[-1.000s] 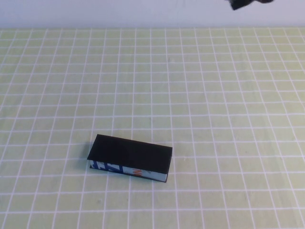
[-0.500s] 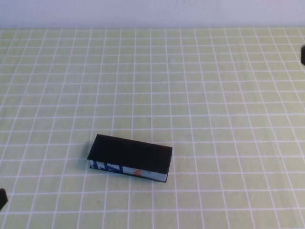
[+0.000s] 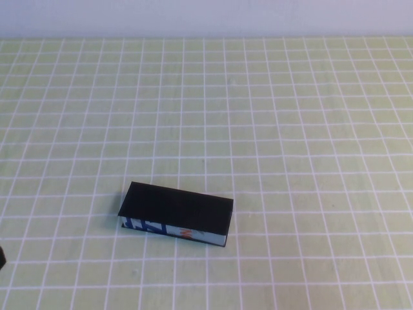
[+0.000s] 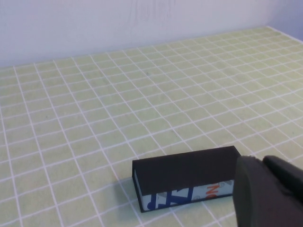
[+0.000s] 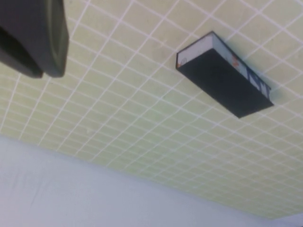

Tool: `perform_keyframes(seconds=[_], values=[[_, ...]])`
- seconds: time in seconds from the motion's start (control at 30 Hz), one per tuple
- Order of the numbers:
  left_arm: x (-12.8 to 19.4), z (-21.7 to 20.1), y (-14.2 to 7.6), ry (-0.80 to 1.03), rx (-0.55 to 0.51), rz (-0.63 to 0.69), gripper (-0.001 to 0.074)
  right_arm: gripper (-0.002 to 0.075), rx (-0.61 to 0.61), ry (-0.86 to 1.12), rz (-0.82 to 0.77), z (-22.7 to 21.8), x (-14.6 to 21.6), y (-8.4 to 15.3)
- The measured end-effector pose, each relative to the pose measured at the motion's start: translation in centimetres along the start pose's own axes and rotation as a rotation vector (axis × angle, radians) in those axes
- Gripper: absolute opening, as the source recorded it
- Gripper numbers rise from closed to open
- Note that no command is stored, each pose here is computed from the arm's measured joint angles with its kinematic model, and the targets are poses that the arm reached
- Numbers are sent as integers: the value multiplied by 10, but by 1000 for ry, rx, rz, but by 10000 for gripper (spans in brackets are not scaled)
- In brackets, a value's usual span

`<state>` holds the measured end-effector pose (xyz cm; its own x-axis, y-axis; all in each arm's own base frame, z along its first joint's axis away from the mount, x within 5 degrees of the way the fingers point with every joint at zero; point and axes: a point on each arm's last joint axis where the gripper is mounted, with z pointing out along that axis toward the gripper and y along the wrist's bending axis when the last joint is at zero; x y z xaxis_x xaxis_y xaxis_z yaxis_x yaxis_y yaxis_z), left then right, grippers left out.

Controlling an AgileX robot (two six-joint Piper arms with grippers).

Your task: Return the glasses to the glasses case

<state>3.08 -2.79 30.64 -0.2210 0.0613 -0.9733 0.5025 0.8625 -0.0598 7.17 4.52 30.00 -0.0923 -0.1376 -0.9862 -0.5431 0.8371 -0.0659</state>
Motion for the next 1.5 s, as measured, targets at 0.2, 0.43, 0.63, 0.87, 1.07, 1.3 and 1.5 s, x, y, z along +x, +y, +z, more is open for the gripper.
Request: perform_keyframes(seconds=[0.2, 0.43, 0.63, 0.87, 1.07, 1.3, 1.5], values=[[-5, 0, 1, -55, -11, 0, -3, -17, -13, 23, 1, 4, 38, 3], [-5, 0, 1, -61, -13, 0, -3, -17, -20, -40, 3, 5, 35, 4], [-5, 0, 1, -61, -13, 0, -3, -18, -20, -38, 3, 5, 35, 4], [-5, 0, 1, -61, -13, 0, -3, -18, -20, -38, 3, 5, 35, 4], [6, 6, 3, -35, -19, 6, -3, -18, -20, -38, 3, 5, 35, 4], [50, 7, 13, -17, -127, 479, -3, -18, -20, -38, 3, 5, 35, 4], [74, 22, 18, -68, -158, 541, -3, -17, -20, -40, 3, 5, 35, 4]])
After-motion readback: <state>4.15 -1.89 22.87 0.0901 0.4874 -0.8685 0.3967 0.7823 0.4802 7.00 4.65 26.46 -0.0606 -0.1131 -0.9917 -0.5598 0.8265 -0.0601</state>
